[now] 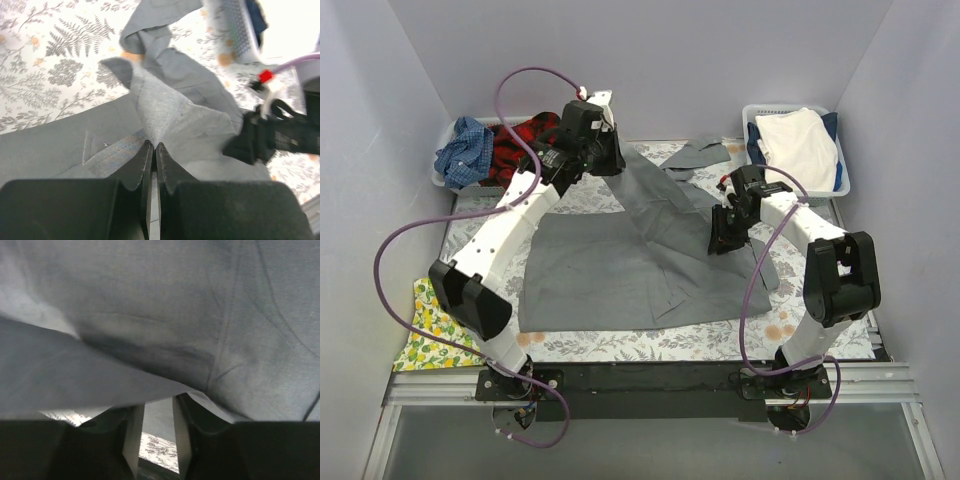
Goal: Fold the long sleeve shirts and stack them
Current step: Fold the shirt
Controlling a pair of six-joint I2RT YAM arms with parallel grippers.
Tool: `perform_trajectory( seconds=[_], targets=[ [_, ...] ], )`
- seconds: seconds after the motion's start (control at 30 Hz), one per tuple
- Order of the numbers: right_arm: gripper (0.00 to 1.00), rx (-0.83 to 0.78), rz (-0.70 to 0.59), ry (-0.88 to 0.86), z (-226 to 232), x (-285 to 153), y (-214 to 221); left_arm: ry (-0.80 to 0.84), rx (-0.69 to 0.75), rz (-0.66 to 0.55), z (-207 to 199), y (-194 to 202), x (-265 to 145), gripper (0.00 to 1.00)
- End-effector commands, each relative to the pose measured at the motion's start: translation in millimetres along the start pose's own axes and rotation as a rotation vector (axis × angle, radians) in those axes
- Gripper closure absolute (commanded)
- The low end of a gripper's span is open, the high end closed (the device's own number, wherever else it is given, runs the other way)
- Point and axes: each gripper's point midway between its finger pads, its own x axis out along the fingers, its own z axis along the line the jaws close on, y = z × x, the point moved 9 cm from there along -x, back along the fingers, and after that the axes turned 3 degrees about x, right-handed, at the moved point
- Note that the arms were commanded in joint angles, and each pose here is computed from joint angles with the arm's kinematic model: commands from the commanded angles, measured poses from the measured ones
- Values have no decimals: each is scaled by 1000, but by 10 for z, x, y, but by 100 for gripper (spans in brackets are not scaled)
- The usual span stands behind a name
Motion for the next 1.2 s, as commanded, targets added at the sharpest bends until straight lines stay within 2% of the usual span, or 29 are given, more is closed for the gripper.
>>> perform_trajectory(
  seconds=[0.0, 0.13, 0.23, 0.33, 0.57, 0.77, 0.8, 0.9, 0.93, 1.0, 1.03, 1.1, 1.17],
  targets=[
    [58, -28, -97, 88, -54, -65, -211, 107, 33, -71, -78, -44, -256, 100],
    [40, -61, -145, 149, -108, -93, -255, 107, 35, -71, -61, -8, -345, 100],
    [36, -80, -154, 149, -123, -88, -217, 121, 37, -66, -69, 7, -352, 100],
    [35, -107, -149, 132, -151, -37, -164, 132, 38, -71, -79, 2, -352, 100],
    [36, -184, -122, -58, -87, 95, -52, 120, 52, -90, -71, -35, -328, 100],
    [38, -261, -209, -144, -50, 168, -91, 121, 49, -80, -69, -12, -305, 100],
    [40, -263, -213, -149, -46, 183, -109, 120, 51, -80, -67, -12, -311, 100],
    [53, -268, -225, -179, -2, 148, -135, 99, 48, -76, -50, -7, -293, 100],
    [63, -266, -227, -178, -2, 140, -124, 98, 47, -78, -57, -14, -302, 100],
    [76, -269, -252, -161, 1, 71, -111, 76, 40, -77, -34, -9, -283, 100],
    [88, -269, -252, -153, -11, 60, -78, 73, 33, -71, -33, -4, -278, 100],
    [96, -274, -286, -136, -5, -39, -61, 37, 29, -75, -2, 0, -257, 100],
    [99, -272, -299, -112, -18, -88, -32, 32, 18, -73, -1, 7, -224, 100]
  ],
)
